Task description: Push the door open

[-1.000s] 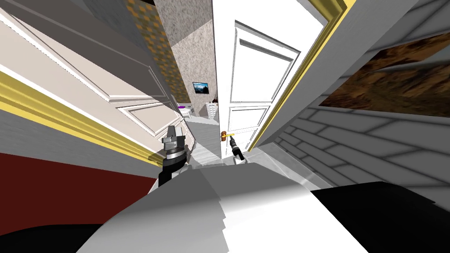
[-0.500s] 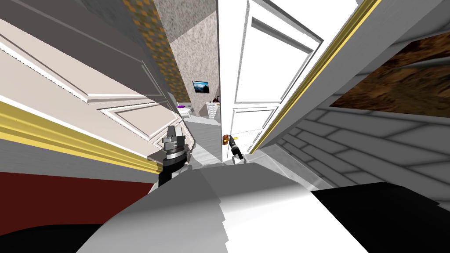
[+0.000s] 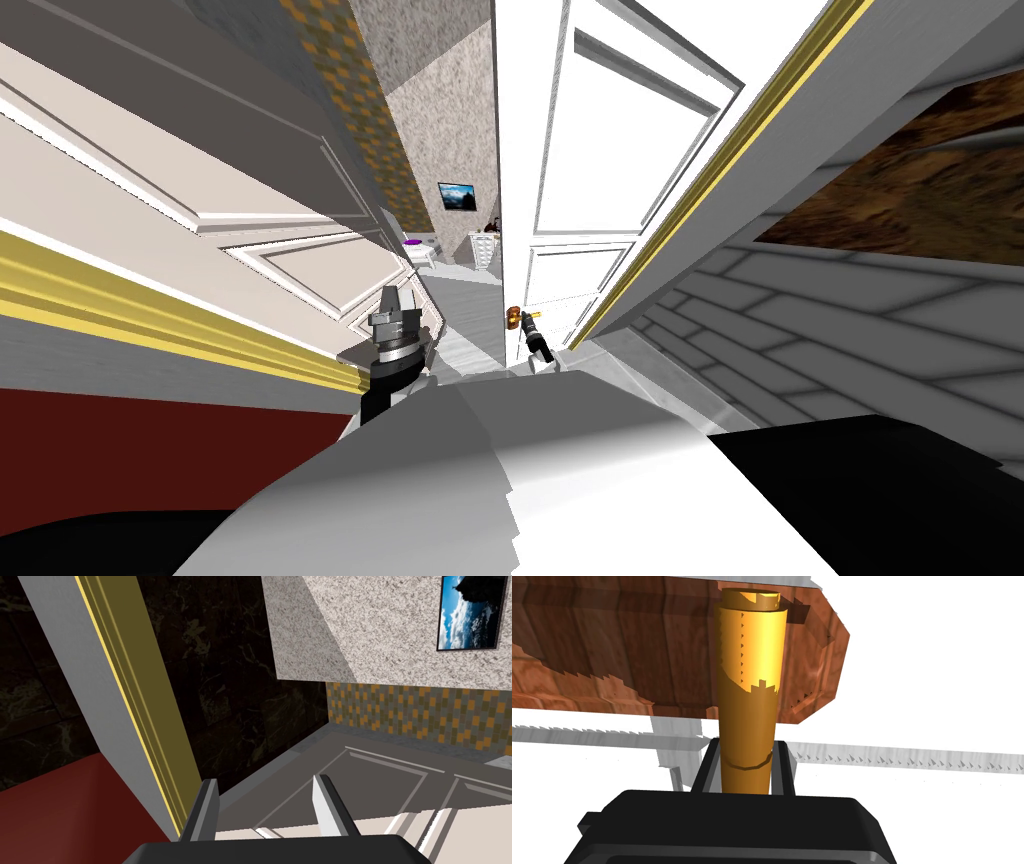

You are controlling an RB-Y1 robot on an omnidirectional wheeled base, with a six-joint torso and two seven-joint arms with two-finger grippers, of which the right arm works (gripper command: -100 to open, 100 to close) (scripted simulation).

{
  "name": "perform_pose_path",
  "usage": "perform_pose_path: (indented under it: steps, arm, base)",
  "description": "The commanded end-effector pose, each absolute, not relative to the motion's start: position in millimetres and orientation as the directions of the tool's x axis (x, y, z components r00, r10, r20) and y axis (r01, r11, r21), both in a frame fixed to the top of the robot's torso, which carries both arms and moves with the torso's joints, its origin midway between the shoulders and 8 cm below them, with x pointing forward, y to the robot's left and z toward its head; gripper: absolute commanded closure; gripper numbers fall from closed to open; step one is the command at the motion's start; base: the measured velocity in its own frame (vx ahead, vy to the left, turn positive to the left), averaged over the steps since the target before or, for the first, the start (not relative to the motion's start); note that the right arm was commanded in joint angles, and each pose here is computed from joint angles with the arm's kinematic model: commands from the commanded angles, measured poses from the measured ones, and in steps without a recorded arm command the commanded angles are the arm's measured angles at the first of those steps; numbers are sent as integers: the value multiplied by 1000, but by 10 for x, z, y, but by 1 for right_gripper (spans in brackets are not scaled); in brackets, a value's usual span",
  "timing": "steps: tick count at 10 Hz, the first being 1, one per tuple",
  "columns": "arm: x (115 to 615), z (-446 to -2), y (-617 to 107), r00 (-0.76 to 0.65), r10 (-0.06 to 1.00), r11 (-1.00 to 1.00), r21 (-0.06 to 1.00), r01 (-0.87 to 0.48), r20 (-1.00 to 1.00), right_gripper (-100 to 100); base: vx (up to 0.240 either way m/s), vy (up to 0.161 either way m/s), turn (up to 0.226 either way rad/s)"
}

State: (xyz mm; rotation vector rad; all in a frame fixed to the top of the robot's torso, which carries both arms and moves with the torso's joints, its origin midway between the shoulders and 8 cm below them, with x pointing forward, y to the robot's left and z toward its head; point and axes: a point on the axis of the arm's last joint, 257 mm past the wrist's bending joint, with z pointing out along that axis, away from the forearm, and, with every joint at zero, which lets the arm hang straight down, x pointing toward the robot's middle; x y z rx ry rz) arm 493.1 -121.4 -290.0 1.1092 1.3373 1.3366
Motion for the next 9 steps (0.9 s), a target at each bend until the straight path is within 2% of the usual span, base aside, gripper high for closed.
perform_pose_path:
  steps: [1, 5, 9]
  arm:
    - [4914, -2930, -1223, -176, 984, 9, 1000, -2, -9, 100]
    - [4969, -2925, -1440, -149, 988, 31, 1000, -6, -31, 100]
    - [5020, -2936, -1733, -107, 993, 53, 999, -5, -53, 100]
  base:
    - [0, 0, 0]
    - [123, 60, -37]
    - [176, 100, -60]
